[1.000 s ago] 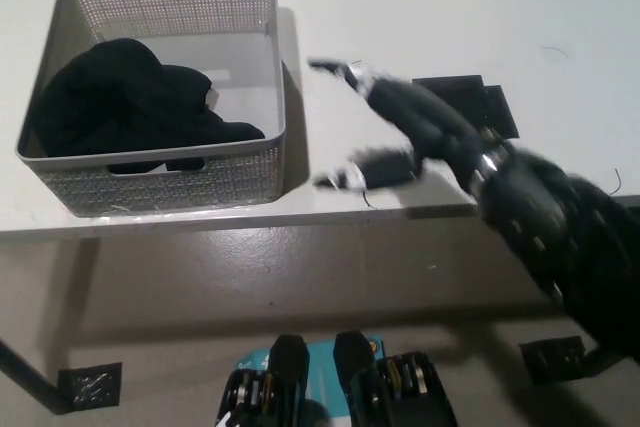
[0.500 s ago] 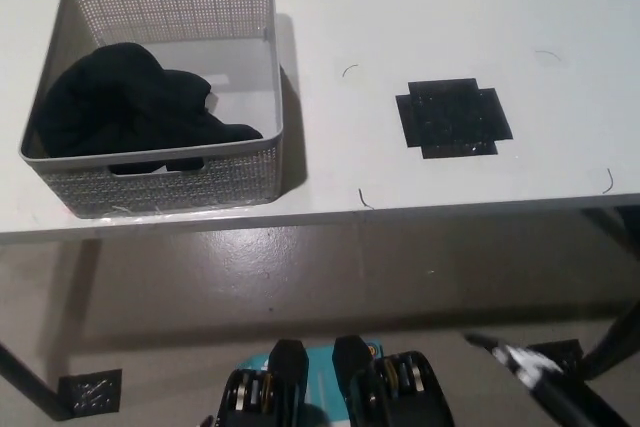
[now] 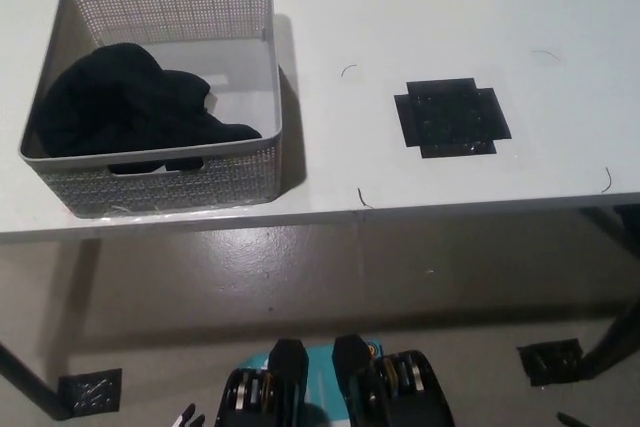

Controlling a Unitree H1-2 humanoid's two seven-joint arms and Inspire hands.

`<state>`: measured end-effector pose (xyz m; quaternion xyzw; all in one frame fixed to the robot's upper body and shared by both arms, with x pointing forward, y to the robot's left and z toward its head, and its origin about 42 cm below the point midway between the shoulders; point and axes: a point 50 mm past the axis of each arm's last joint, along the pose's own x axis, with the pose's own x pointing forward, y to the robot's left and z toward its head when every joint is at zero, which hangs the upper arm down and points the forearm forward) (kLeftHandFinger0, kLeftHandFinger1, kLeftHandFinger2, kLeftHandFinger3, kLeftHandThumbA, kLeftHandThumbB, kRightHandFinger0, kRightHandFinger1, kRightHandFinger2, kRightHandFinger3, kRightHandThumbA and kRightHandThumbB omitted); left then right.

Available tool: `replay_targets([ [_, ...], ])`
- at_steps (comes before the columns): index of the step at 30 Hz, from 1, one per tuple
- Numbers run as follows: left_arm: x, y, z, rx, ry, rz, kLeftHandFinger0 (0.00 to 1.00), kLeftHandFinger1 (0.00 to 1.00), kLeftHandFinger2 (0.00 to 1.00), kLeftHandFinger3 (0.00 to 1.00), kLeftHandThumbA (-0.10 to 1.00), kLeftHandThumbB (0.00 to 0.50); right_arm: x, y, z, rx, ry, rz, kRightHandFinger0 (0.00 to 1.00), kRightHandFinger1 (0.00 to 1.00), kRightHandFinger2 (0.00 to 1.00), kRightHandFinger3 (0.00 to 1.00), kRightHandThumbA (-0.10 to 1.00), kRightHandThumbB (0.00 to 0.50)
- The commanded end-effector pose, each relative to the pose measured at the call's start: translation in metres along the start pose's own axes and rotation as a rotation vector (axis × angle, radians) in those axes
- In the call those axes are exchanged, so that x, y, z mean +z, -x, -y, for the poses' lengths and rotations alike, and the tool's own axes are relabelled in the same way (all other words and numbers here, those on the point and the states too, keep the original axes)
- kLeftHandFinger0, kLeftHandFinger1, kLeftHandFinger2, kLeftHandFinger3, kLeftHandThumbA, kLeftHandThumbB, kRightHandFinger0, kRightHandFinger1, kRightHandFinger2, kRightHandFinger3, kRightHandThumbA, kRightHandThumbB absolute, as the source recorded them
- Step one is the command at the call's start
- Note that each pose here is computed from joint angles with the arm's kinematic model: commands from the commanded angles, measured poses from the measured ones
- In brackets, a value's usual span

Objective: Use the right hand to pick up a t shirt on the right hand side and place it into a contianer on the left side

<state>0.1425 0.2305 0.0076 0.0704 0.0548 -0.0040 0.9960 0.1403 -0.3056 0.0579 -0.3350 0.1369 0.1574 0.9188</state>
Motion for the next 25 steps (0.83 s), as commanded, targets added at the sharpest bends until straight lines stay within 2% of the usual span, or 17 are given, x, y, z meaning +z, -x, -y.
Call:
replay_targets([
  [1, 0.020, 0.003, -0.035, 0.164, 0.040, 0.139, 1.00, 1.00, 1.00, 1.00, 1.00, 0.424, -0.035, -0.009, -0.018, -0.288, -0.273, 0.187, 1.00, 1.00, 1.00, 1.00, 1.00, 0.177],
  [2, 0.020, 0.001, -0.037, 0.164, 0.043, 0.141, 1.00, 1.00, 1.00, 1.00, 1.00, 0.426, -0.034, -0.012, -0.019, -0.286, -0.277, 0.190, 1.00, 1.00, 1.00, 1.00, 1.00, 0.180],
  [3, 0.015, 0.001, -0.040, 0.177, 0.049, 0.123, 1.00, 1.00, 1.00, 1.00, 1.00, 0.419, -0.029, -0.018, -0.025, -0.260, -0.331, 0.203, 1.00, 1.00, 1.00, 1.00, 1.00, 0.151],
  [4, 0.014, 0.000, -0.042, 0.186, 0.057, 0.122, 1.00, 1.00, 1.00, 1.00, 1.00, 0.403, -0.025, -0.024, -0.029, -0.247, -0.344, 0.215, 1.00, 1.00, 1.00, 1.00, 1.00, 0.158],
  [6, 0.013, -0.001, -0.043, 0.193, 0.070, 0.120, 1.00, 1.00, 1.00, 1.00, 1.00, 0.354, -0.018, -0.032, -0.032, -0.215, -0.343, 0.237, 1.00, 1.00, 1.00, 1.00, 1.00, 0.121],
  [7, 0.012, -0.002, -0.044, 0.195, 0.067, 0.119, 1.00, 1.00, 1.00, 1.00, 1.00, 0.359, -0.016, -0.035, -0.034, -0.203, -0.336, 0.243, 1.00, 1.00, 1.00, 1.00, 1.00, 0.136],
  [9, 0.013, -0.004, -0.046, 0.199, 0.053, 0.121, 1.00, 1.00, 1.00, 1.00, 1.00, 0.368, -0.013, -0.040, -0.036, -0.176, -0.304, 0.257, 1.00, 1.00, 1.00, 1.00, 1.00, 0.123],
  [10, 0.013, -0.005, -0.047, 0.205, 0.046, 0.123, 1.00, 1.00, 1.00, 1.00, 1.00, 0.378, -0.010, -0.040, -0.037, -0.160, -0.259, 0.272, 1.00, 1.00, 1.00, 1.00, 1.00, 0.085],
  [11, 0.014, -0.007, -0.046, 0.200, 0.041, 0.127, 1.00, 1.00, 1.00, 1.00, 1.00, 0.361, -0.009, -0.041, -0.038, -0.155, -0.193, 0.281, 1.00, 1.00, 1.00, 1.00, 1.00, 0.084],
  [14, 0.015, -0.015, -0.042, 0.185, 0.034, 0.134, 1.00, 1.00, 1.00, 1.00, 1.00, 0.377, -0.011, -0.041, -0.031, -0.187, -0.166, 0.283, 1.00, 1.00, 1.00, 1.00, 1.00, 0.058],
  [15, 0.015, -0.018, -0.042, 0.182, 0.033, 0.138, 1.00, 1.00, 1.00, 1.00, 1.00, 0.376, -0.012, -0.042, -0.030, -0.197, -0.160, 0.282, 1.00, 1.00, 1.00, 1.00, 1.00, 0.058],
  [16, 0.015, -0.019, -0.042, 0.179, 0.023, 0.138, 1.00, 1.00, 1.00, 1.00, 1.00, 0.354, -0.014, -0.044, -0.026, -0.202, -0.168, 0.274, 1.00, 1.00, 1.00, 1.00, 1.00, 0.078],
  [19, 0.016, -0.027, -0.037, 0.171, 0.024, 0.145, 1.00, 1.00, 1.00, 1.00, 1.00, 0.366, -0.019, -0.045, -0.016, -0.235, -0.169, 0.263, 1.00, 1.00, 1.00, 1.00, 1.00, 0.067],
  [21, 0.018, -0.032, -0.037, 0.165, 0.024, 0.154, 1.00, 1.00, 1.00, 1.00, 1.00, 0.391, -0.027, -0.049, -0.006, -0.254, -0.166, 0.240, 1.00, 1.00, 1.00, 1.00, 1.00, 0.116],
  [25, 0.020, -0.040, -0.036, 0.165, 0.016, 0.166, 1.00, 1.00, 1.00, 1.00, 1.00, 0.377, -0.029, -0.055, 0.003, -0.275, -0.164, 0.239, 1.00, 1.00, 1.00, 1.00, 1.00, 0.130],
])
